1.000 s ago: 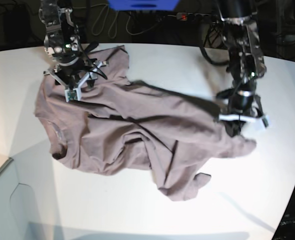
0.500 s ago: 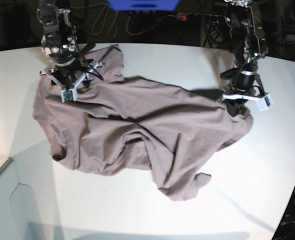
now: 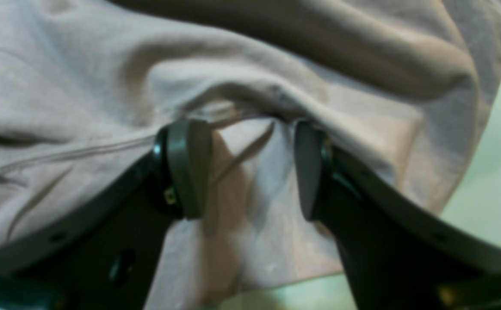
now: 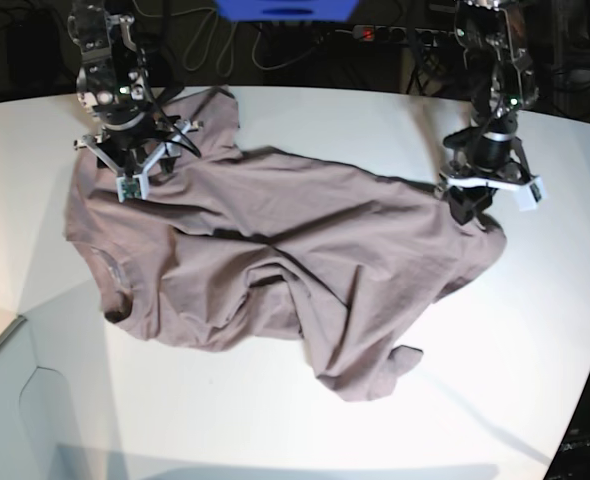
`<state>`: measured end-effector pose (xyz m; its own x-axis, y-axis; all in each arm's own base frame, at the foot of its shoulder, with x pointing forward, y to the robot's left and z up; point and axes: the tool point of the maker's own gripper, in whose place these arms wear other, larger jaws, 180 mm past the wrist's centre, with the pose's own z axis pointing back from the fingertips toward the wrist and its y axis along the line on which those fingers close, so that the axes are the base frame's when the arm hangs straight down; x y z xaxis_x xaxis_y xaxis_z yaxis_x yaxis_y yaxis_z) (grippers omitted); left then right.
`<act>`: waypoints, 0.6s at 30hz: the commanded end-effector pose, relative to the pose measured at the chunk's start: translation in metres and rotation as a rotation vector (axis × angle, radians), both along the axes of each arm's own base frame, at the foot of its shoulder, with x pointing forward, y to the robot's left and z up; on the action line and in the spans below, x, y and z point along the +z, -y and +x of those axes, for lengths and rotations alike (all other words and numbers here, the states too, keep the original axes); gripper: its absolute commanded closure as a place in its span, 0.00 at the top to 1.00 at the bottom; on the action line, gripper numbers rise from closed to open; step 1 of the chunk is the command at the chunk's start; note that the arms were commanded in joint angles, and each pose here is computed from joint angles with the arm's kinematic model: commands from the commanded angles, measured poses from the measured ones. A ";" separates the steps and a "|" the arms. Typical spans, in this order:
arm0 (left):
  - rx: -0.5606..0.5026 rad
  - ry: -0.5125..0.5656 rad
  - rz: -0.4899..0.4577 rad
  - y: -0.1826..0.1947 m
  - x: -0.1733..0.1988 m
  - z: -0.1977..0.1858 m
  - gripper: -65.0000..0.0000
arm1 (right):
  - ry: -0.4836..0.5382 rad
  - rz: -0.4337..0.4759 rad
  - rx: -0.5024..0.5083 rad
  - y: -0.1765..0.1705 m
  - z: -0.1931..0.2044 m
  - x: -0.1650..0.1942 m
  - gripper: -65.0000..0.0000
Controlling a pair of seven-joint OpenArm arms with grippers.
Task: Layout the t-shirt on the table in an organized manner, then fold the t-shirt properly
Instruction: 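Hold the shirt with both grippers and stretch it apart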
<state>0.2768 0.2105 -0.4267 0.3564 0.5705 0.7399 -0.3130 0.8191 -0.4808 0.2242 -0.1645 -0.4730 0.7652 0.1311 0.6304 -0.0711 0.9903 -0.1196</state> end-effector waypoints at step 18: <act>-0.030 0.076 0.116 -0.031 0.035 0.001 0.58 | 0.004 -0.017 0.004 0.004 0.002 0.005 0.49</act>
<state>0.2725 0.2374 -0.4023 0.3467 0.4786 0.8067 -0.2684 0.8747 -0.4036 0.2246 -0.1648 -0.4718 0.7658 0.1323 0.6293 -0.0716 0.9901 -0.1211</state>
